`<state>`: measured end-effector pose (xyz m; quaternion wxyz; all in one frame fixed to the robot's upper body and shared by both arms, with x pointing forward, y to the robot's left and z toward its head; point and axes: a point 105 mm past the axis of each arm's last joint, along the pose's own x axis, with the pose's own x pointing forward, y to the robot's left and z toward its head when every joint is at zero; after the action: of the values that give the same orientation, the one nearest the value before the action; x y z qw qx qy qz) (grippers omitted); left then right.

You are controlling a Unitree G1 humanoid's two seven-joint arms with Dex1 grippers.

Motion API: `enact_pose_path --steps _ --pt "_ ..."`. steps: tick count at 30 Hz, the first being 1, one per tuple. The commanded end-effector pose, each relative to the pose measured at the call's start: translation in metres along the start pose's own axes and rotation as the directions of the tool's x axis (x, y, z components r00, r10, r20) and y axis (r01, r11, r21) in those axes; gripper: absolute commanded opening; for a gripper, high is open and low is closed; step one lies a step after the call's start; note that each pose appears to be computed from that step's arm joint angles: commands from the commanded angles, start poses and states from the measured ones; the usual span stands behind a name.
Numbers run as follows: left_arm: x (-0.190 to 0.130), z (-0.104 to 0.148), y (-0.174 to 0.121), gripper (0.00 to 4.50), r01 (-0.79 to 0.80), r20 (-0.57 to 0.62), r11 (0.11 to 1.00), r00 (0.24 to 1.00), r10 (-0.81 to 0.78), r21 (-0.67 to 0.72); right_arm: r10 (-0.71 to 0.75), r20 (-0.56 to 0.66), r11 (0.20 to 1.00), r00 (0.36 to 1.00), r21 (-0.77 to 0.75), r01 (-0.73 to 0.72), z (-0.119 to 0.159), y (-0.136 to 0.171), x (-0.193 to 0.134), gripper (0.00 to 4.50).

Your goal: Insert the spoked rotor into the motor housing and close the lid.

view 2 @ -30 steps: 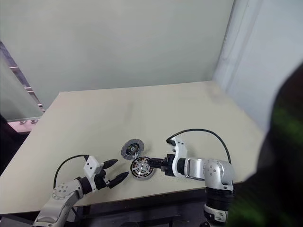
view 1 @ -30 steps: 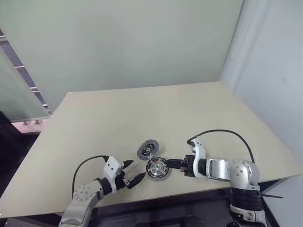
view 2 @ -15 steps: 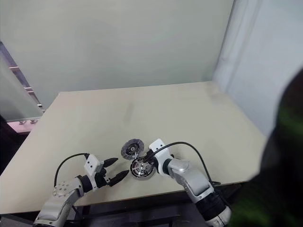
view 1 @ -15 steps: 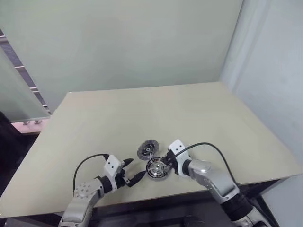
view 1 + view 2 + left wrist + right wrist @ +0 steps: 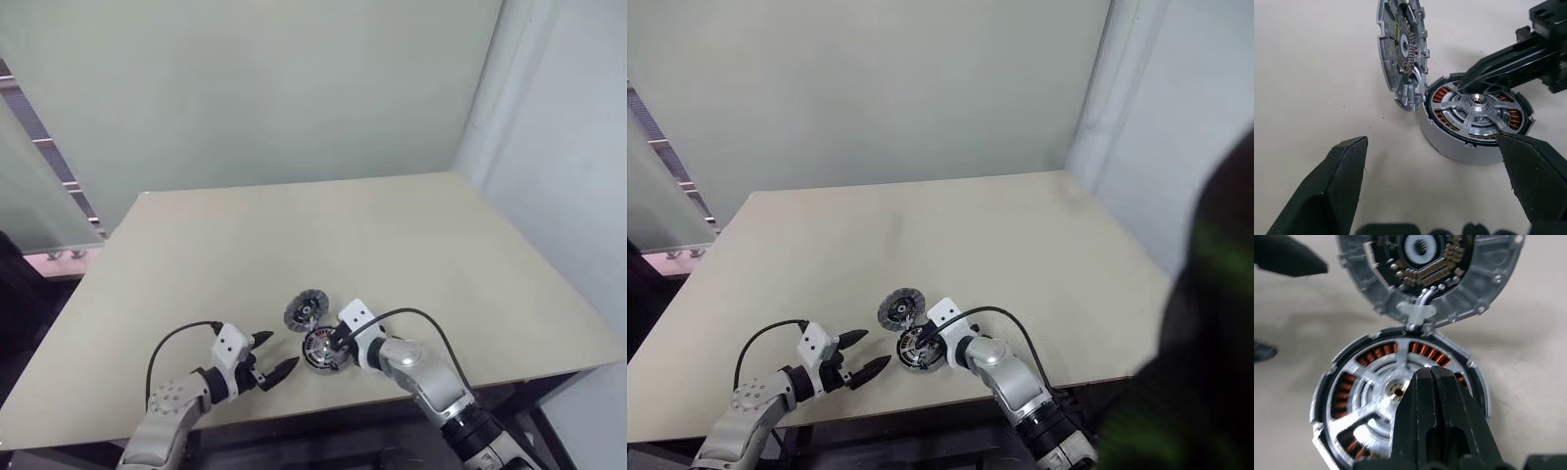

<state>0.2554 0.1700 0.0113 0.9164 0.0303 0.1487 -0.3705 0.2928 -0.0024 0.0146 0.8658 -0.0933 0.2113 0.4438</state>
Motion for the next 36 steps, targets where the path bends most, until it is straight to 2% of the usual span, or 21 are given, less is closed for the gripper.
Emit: enact_pose_path --steps 1,2,7,12,15,25,31,36 --pt "-0.001 0.016 0.005 4.50 -0.007 0.038 0.999 0.999 0.006 0.041 0.090 0.084 0.991 0.992 -0.109 -0.081 0.044 0.008 -0.017 0.03" --pt "-0.001 0.015 0.005 4.50 -0.006 0.036 0.999 0.999 0.005 0.040 0.115 0.060 0.982 0.992 -0.155 -0.104 0.046 0.011 -0.022 0.03" --pt "0.002 0.014 0.003 4.50 0.006 0.037 0.999 0.999 -0.007 0.032 0.153 -0.169 0.865 0.974 -0.454 -0.214 0.039 0.011 -0.042 1.58" --pt "0.006 0.014 0.001 4.50 0.010 0.041 1.000 0.999 -0.011 0.027 0.165 -0.296 0.783 0.941 -0.540 -0.308 0.033 0.010 -0.054 3.39" --pt "0.007 0.013 0.001 4.50 0.013 0.040 1.000 0.999 -0.014 0.023 0.188 -0.387 0.700 0.903 -0.592 -0.399 0.030 0.016 -0.061 4.41" --pt "0.005 0.007 -0.003 4.50 0.034 0.014 0.999 0.999 -0.034 0.011 0.160 -0.508 0.546 0.846 -0.668 -0.505 0.022 0.023 -0.053 4.46" --pt "0.002 0.005 -0.005 4.50 0.047 0.000 0.999 0.999 -0.047 0.005 0.127 -0.522 0.508 0.843 -0.696 -0.508 0.018 0.021 -0.041 4.46" --pt "0.002 0.005 -0.007 4.50 0.045 0.002 0.999 0.999 -0.045 0.005 0.116 -0.537 0.506 0.835 -0.692 -0.515 0.011 0.019 -0.036 4.46"
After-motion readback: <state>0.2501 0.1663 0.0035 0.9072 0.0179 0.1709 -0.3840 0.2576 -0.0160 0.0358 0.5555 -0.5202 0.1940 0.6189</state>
